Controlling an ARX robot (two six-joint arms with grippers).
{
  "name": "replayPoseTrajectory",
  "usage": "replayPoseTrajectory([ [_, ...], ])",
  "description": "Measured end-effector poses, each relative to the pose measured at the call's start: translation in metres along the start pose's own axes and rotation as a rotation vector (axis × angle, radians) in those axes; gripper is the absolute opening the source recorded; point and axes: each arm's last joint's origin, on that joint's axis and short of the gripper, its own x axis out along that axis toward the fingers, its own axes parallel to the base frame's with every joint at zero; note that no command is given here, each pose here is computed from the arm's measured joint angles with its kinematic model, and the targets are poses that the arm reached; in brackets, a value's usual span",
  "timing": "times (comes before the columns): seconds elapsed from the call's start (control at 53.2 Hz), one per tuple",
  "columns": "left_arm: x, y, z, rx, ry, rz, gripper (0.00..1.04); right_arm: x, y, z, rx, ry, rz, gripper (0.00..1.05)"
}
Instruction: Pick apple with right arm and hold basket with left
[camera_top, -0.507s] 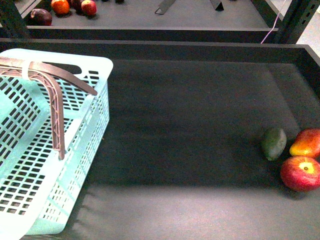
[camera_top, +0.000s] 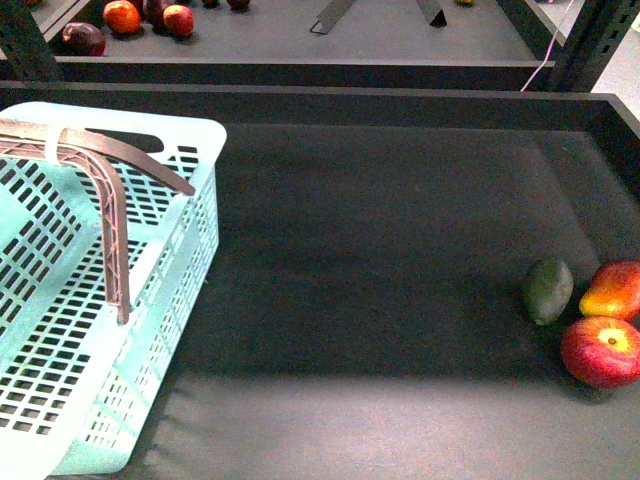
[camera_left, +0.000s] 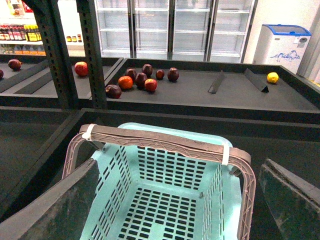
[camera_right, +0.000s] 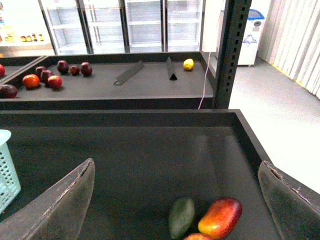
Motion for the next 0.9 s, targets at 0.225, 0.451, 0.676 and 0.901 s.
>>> replayPoseTrajectory([
  [0.225, 0.0, 0.0, 0.0, 0.0, 0.0, 0.0, 0.98, 0.0, 0.0, 0.0, 0.0, 0.0, 0.0, 0.96],
  [0.451, 0.004, 0.001, -0.009, 0.012, 0.254, 0.194, 0.98, 0.0, 0.0, 0.0, 0.0, 0.0, 0.0, 0.96],
  [0.676, 0.052, 0.016, 0.004, -0.409, 0.311, 0.164, 0.98, 0.0, 0.0, 0.0, 0.0, 0.0, 0.0, 0.96],
  [0.901, 0.117, 0.021, 0.0, -0.862, 0.405, 0.13, 0.98, 0.0, 0.0, 0.0, 0.0, 0.0, 0.0, 0.96],
])
